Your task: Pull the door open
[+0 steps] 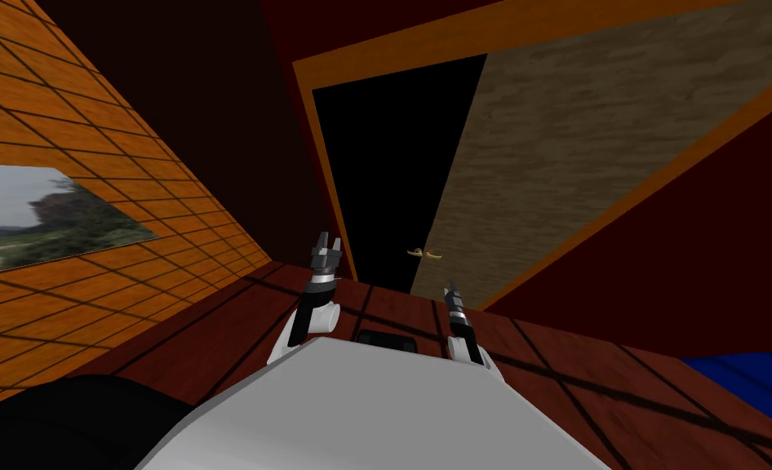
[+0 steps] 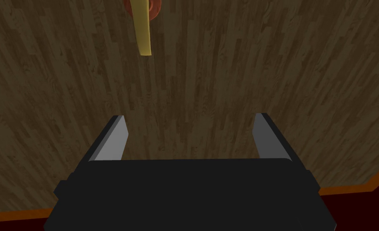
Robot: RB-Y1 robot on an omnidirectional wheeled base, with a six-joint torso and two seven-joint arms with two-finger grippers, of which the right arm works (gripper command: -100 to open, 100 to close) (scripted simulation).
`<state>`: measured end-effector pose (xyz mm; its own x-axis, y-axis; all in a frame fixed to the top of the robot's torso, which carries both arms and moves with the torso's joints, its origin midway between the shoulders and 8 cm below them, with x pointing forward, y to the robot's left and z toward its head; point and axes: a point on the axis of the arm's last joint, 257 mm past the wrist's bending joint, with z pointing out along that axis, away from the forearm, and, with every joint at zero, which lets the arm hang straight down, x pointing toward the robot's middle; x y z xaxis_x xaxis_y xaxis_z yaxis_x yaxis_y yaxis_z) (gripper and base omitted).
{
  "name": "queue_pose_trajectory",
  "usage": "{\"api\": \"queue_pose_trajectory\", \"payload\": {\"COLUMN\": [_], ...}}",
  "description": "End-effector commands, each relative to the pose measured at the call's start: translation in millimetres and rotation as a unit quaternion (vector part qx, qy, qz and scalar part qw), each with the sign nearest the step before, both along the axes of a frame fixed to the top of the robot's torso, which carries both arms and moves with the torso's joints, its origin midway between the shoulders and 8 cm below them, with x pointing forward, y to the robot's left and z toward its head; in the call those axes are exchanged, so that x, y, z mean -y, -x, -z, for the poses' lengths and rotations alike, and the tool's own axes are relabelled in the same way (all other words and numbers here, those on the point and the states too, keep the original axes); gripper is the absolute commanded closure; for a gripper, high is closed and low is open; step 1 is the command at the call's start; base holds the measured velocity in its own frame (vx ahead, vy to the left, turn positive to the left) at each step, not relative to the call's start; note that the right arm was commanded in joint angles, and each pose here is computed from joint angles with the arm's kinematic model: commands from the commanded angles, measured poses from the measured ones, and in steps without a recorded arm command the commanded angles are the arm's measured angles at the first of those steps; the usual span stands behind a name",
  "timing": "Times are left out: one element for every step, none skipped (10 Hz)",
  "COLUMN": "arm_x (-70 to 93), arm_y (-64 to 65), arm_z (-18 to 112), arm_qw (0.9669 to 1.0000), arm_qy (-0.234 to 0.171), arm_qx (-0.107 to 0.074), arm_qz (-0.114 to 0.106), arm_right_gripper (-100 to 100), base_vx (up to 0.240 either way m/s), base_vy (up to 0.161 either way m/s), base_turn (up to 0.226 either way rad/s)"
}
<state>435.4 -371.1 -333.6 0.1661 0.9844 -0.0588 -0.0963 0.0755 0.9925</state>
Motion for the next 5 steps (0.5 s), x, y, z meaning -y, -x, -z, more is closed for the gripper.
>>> {"api": "queue_pose_trajectory", "payload": {"arm_x": [2.7,4.1,5.4,6.7,7.9], "arm_y": [0.1,0.5,0.9,1.4,1.9], "arm_z": [7.7,11.7,15.3,18.9,22.5], "arm_qw": [1.0,0.9999,0.9999,0.9998,0.9997], "arm_qy": [-0.004,-0.007,-0.009,-0.011,-0.014], "arm_qx": [-0.005,-0.009,-0.012,-0.015,-0.017], "arm_qz": [0.002,0.003,0.004,0.005,0.006], "arm_right_gripper": [-100,-100,-100,-100,-100], "base_vx": [0.085,0.085,0.087,0.084,0.094], "base_vy": [-0.028,-0.028,-0.025,-0.032,-0.021], "base_turn": [0.07,0.057,0.051,0.057,0.068]}}
